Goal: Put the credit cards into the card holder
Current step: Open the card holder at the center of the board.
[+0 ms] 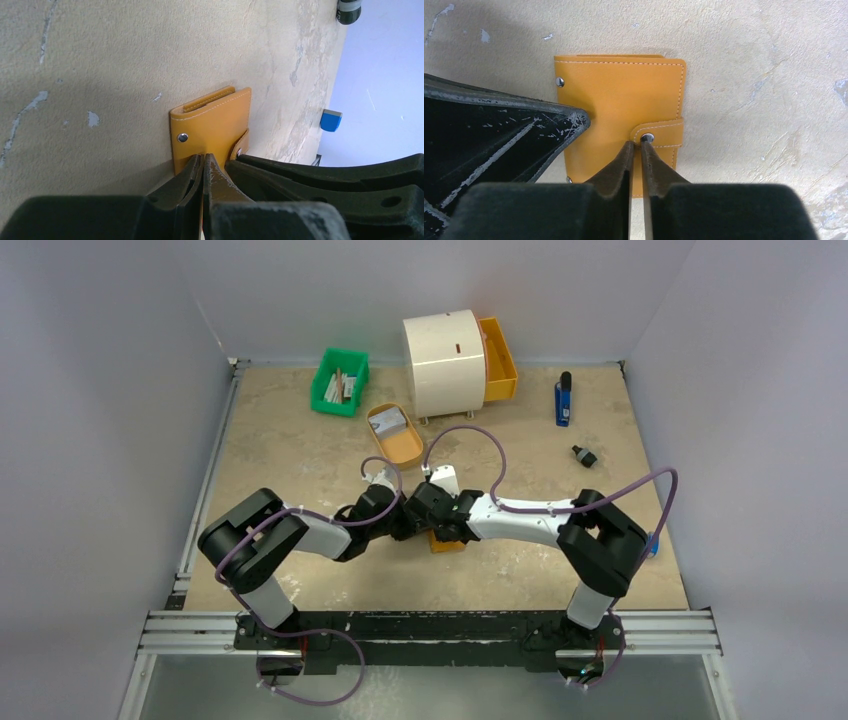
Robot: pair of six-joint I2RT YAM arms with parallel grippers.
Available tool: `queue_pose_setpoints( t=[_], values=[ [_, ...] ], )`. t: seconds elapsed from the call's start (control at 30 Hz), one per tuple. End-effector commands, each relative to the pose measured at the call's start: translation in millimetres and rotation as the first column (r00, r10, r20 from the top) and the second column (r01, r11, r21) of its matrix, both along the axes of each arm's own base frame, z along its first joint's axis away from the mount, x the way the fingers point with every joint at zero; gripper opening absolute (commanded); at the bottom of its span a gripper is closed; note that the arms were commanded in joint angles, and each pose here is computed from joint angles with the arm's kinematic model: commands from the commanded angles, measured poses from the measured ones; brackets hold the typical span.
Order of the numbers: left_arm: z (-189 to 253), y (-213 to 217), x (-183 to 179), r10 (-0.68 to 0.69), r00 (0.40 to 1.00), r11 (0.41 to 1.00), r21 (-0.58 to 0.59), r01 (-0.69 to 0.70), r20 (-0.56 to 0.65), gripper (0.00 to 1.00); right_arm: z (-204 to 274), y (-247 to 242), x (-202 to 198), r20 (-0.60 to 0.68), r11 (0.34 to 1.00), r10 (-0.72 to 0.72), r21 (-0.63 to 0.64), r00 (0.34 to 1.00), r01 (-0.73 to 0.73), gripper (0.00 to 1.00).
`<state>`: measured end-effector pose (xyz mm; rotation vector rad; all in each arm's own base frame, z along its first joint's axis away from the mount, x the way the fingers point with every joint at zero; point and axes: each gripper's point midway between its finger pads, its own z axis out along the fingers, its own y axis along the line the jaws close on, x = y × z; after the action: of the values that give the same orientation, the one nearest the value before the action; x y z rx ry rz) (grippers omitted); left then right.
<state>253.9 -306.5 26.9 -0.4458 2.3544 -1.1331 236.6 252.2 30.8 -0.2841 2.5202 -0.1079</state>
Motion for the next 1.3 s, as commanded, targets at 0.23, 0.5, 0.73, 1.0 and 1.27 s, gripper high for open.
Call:
queue_pose_setpoints(
  t=[0.23,0.5,0.73,1.0,1.27],
  values=[
    [-25,17,-8,0.031,0.999,0.996,0.081,-0.027,-0.043,0.0,-3,-30,-5,0.003,0.992,-0.05,-0.113,0.999,0.05,0.0],
    [-33,23,-7,0.049,0.998,0.992,0.122,-0.043,-0.049,0.0,8,-39,-7,0.034,0.99,-0.104,-0.09,0.994,0.107,0.0],
    [-50,38,-7,0.094,0.992,0.971,0.229,-0.073,-0.08,0.0,14,-44,-8,0.052,0.987,-0.144,-0.069,0.988,0.148,0.0],
    [-53,37,-8,0.089,0.992,0.972,0.225,-0.067,-0.087,0.0,33,-25,1,0.114,0.997,-0.056,0.057,0.992,0.049,0.0],
    [-53,33,-9,0.077,0.993,0.978,0.201,-0.058,-0.09,0.0,38,-1,8,0.11,0.995,0.068,0.059,0.992,-0.075,0.34]
  ],
)
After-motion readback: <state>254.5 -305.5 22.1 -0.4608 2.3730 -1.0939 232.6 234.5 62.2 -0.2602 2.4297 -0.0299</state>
